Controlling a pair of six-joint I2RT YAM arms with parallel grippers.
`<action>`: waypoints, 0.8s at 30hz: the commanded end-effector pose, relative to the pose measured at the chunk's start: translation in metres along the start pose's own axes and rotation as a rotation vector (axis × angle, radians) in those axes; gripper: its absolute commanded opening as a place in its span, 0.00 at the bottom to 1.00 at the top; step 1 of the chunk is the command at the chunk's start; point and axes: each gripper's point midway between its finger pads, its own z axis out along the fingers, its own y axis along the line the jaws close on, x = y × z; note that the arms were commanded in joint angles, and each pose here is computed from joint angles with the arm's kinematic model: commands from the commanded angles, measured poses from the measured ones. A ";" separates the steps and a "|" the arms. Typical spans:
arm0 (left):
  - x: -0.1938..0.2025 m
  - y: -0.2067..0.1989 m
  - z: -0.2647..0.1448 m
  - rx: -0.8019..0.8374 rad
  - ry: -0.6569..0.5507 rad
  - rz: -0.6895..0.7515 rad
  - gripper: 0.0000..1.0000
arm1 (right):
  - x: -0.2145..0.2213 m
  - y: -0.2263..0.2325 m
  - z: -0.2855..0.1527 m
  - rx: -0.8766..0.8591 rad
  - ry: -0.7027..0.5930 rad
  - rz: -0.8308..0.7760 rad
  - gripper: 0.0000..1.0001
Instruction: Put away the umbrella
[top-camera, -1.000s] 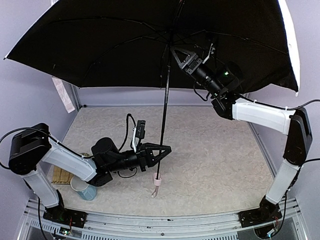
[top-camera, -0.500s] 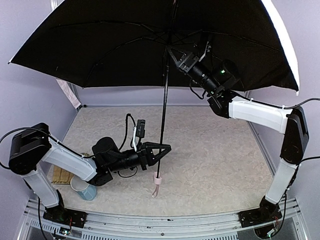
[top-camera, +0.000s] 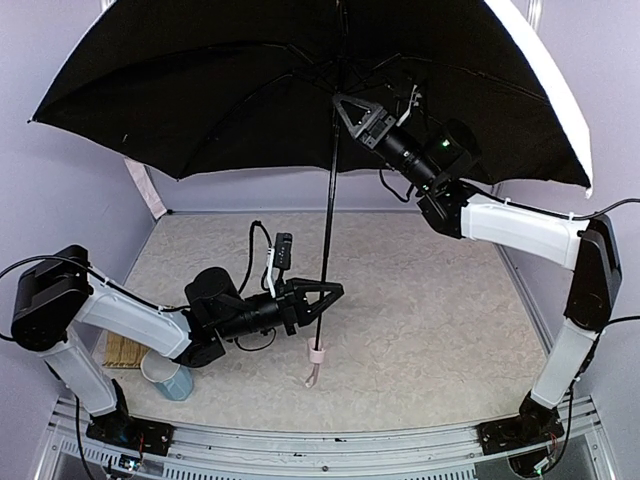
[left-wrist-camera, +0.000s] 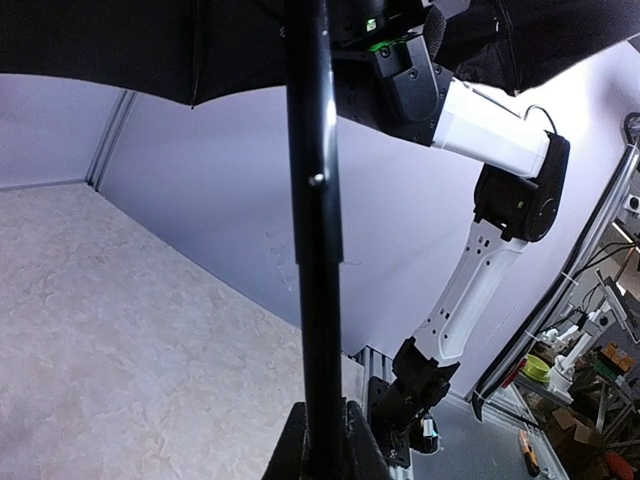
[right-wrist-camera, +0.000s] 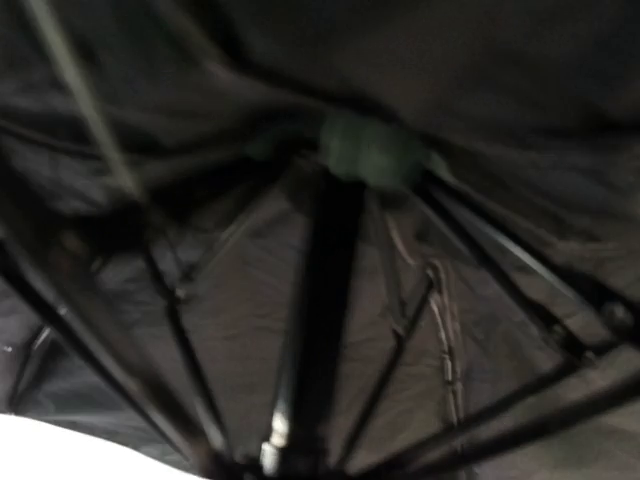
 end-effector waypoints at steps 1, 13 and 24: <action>-0.041 -0.047 0.003 0.153 -0.111 0.140 0.00 | -0.010 -0.001 -0.007 0.028 -0.021 -0.078 0.46; -0.059 -0.035 0.004 0.043 -0.144 0.199 0.00 | -0.002 -0.007 -0.015 0.141 -0.005 -0.194 0.93; -0.072 0.003 0.013 -0.282 -0.160 0.340 0.00 | -0.018 0.014 -0.022 0.585 -0.110 -0.676 0.77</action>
